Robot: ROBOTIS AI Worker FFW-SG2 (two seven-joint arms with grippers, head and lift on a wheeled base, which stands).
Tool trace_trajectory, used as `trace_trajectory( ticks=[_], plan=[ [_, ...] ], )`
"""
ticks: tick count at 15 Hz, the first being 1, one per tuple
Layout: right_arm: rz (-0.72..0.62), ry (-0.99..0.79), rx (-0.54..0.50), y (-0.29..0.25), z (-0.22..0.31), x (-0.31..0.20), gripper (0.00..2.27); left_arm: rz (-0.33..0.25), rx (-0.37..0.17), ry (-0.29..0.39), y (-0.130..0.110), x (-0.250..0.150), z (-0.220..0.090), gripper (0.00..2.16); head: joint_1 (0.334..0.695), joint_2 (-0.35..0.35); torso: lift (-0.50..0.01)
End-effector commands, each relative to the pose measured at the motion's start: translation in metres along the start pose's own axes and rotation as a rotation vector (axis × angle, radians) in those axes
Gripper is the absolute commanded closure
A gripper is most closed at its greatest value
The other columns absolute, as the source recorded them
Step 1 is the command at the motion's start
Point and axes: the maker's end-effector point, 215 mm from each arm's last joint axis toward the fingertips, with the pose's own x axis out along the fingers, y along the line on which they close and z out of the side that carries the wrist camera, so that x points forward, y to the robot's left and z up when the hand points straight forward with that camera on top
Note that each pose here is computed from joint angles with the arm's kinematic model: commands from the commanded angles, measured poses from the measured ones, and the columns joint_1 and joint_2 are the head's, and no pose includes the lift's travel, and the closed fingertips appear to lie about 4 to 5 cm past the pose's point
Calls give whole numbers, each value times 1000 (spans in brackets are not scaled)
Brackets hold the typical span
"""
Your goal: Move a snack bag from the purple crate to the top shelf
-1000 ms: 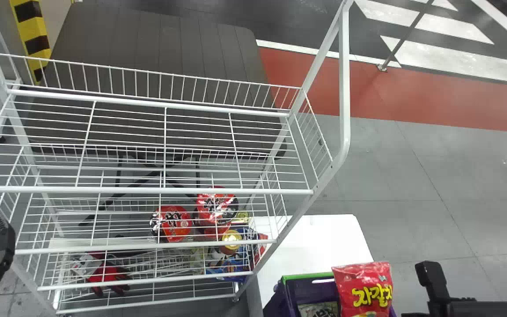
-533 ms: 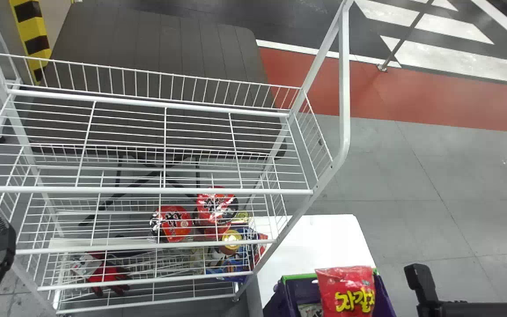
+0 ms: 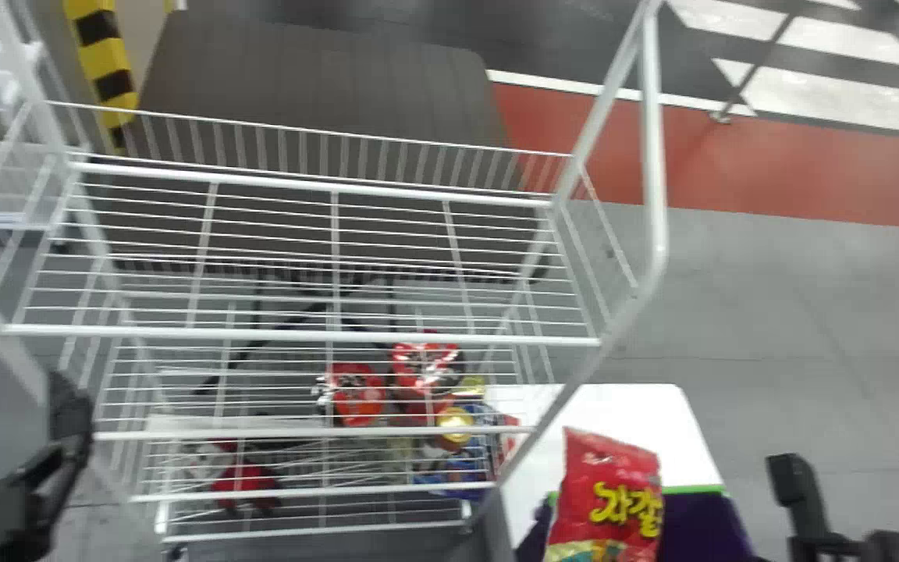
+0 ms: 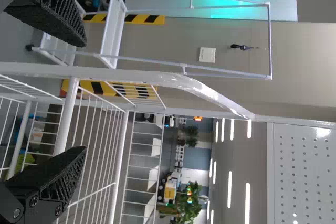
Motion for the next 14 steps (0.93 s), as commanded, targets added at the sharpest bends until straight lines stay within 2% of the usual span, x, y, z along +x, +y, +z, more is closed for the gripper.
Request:
trace_trajectory(
  ticks=[1,2,6,11,14],
  plan=[
    [86,-51,-37,58,4,-9,2000,1,1,0,1,-1,0,117,695,-175,1],
    [115,-87,-76,81,11,-14,2000,2,0,0,0,-2,0,117,695,-116,1],
    [167,-187,-221,149,36,-33,2000,-1,1,0,-1,-4,1,117,695,-11,1],
    [320,-256,-281,217,41,-49,2000,-8,6,-8,-3,-6,5,117,695,71,1],
    [338,-319,-330,238,71,-58,2000,-13,7,-8,-5,-7,5,117,695,98,1]
  ],
)
